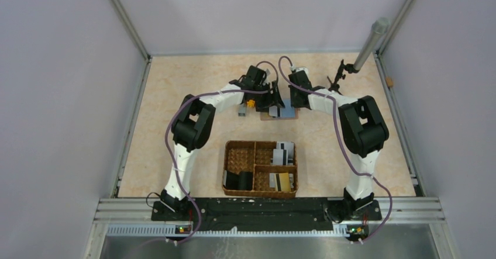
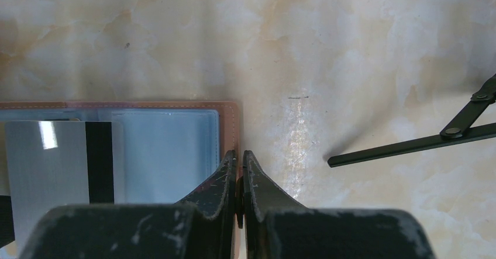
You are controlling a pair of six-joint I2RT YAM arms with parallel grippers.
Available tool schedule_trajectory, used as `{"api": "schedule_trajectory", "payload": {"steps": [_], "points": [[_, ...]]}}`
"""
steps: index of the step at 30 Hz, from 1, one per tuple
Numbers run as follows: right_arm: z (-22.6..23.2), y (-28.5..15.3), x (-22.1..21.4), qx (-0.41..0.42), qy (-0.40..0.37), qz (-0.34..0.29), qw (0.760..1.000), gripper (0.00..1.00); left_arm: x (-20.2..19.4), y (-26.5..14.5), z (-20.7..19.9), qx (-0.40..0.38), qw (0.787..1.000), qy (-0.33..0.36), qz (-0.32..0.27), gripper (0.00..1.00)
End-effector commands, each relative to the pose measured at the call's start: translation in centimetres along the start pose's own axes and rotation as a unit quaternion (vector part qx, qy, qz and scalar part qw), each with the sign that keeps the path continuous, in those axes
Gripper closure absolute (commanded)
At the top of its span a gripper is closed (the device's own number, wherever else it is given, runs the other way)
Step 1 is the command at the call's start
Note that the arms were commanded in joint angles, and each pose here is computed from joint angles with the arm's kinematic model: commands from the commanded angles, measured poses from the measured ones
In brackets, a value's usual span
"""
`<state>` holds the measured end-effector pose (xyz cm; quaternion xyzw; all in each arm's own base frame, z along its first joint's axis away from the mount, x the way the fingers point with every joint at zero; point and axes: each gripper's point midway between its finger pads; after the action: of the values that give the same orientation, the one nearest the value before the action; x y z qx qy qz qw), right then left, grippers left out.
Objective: Put the credit cards into the card holder
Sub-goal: Insert the credit card into the card holder.
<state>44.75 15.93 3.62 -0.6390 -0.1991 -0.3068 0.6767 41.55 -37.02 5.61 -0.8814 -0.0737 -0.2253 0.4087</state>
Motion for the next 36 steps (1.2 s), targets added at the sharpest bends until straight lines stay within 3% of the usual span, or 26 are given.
{"api": "schedule_trajectory", "payload": {"steps": [1,14,36], "points": [[0.7,-1.2,2.3,0.012,0.014,-0.027,0.999,1.0,-0.9,-1.3,3.0,0.079,0.997,0.012,0.017,0.27],[0.7,-1.1,2.3,0.011,0.013,-0.026,1.0,1.0,-1.8,-1.6,3.0,0.087,0.996,0.015,0.032,0.25],[0.7,-1.0,2.2,0.013,0.014,-0.024,1.0,1.0,-0.6,0.9,-1.7,0.037,0.999,0.015,0.026,0.26]]}}
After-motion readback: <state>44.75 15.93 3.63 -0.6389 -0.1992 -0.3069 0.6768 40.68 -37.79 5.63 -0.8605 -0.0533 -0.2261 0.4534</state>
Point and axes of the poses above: each gripper's point midway between its finger pads, its own y axis out along the fingers, its own z axis along the line the jaws close on, x = y × z, and after that the axes turned 13 degrees about y, right-handed
